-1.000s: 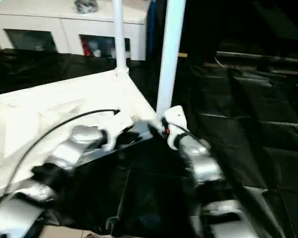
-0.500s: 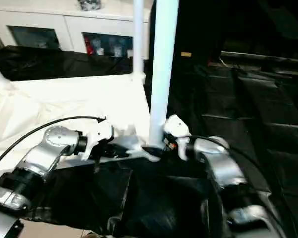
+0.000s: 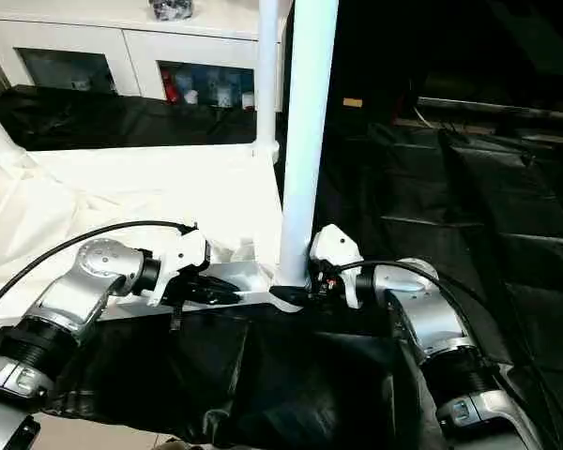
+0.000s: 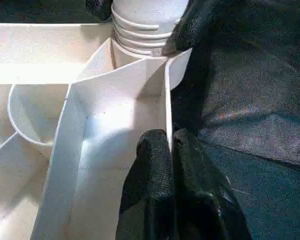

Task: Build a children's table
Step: Rotate leg to tighten

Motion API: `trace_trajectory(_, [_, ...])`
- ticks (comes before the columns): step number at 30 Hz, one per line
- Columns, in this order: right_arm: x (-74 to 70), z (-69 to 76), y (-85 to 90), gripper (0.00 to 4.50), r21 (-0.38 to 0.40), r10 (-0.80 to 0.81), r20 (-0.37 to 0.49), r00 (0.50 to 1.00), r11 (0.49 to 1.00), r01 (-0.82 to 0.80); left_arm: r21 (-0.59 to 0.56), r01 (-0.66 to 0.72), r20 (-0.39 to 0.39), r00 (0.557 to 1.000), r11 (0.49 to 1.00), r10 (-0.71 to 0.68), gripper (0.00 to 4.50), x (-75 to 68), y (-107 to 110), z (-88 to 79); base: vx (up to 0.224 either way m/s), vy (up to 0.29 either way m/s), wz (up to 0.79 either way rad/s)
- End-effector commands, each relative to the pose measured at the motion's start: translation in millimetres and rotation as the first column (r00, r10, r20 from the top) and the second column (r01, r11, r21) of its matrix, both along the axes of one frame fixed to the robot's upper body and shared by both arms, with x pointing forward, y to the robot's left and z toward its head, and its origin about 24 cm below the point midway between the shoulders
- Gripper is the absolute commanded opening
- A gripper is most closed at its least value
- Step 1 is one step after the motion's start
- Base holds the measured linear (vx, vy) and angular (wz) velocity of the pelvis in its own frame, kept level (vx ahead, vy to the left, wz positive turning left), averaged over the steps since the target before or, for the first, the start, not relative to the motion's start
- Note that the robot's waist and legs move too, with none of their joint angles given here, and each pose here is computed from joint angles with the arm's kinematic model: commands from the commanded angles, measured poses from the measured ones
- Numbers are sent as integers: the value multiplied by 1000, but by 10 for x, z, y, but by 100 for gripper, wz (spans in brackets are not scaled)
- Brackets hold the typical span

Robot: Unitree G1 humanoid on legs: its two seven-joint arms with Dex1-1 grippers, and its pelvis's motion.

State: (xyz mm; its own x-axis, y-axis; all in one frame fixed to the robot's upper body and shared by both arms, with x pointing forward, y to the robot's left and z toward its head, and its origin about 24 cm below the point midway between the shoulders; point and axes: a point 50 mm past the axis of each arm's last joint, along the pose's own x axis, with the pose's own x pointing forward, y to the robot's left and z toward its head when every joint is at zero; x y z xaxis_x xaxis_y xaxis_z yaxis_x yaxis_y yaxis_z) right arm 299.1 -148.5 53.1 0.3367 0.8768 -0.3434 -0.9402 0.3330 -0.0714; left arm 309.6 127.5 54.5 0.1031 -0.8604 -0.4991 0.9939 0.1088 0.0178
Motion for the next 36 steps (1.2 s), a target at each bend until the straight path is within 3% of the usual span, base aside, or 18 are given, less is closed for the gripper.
trace_trajectory(1, [-13,-29,41,270,23,-34,-15,999,999,34,-38,-20,49,999,999,22,0,54,-122,58,0,0,0])
trace_trajectory(5, [114,-135,83,270,38,-272,2,962,962,272,-50,-147,74,986,988,151,0,162,-267,35,0,0,0])
trace_trajectory(7, [185,-229,176,269,65,-431,-31,902,900,432,-60,-238,85,966,969,243,0,229,-424,17,0,0,0])
trace_trajectory(8, [186,-231,179,269,66,-433,-31,901,899,434,-60,-240,85,966,969,244,0,230,-427,17,0,0,0])
trace_trajectory(13, [257,-321,487,269,84,-612,-72,788,783,616,-84,-354,83,929,932,360,0,282,-768,0,0,0,0])
trace_trajectory(15, [276,-308,602,269,95,-629,-70,774,768,633,-90,-341,87,933,936,348,0,254,-878,-3,0,0,0])
trace_trajectory(16, [278,-295,651,269,110,-621,-77,780,773,625,-92,-332,87,936,939,340,0,242,-914,-4,0,0,0])
trace_trajectory(17, [278,-286,682,325,120,-614,-82,785,776,619,-93,-327,86,938,940,335,0,235,-935,-4,0,0,0])
trace_trajectory(21, [288,-265,685,345,133,-608,-102,788,776,616,-88,-299,88,948,950,306,0,215,-934,-5,0,0,0])
trace_trajectory(23, [301,-242,594,384,112,-600,-47,798,791,601,-82,-277,92,954,957,284,0,208,-875,-15,0,0,0])
trace_trajectory(25, [307,-234,546,395,99,-596,-21,803,798,595,-81,-262,95,958,962,269,0,202,-847,-16,0,0,0])
trace_trajectory(31, [283,-150,319,395,68,-464,45,885,885,461,-79,-185,84,978,979,192,0,154,-672,-34,0,0,0])
trace_trajectory(36, [175,-71,71,395,40,-290,72,954,957,288,-77,-67,70,995,995,72,0,80,-463,-6,0,0,0])
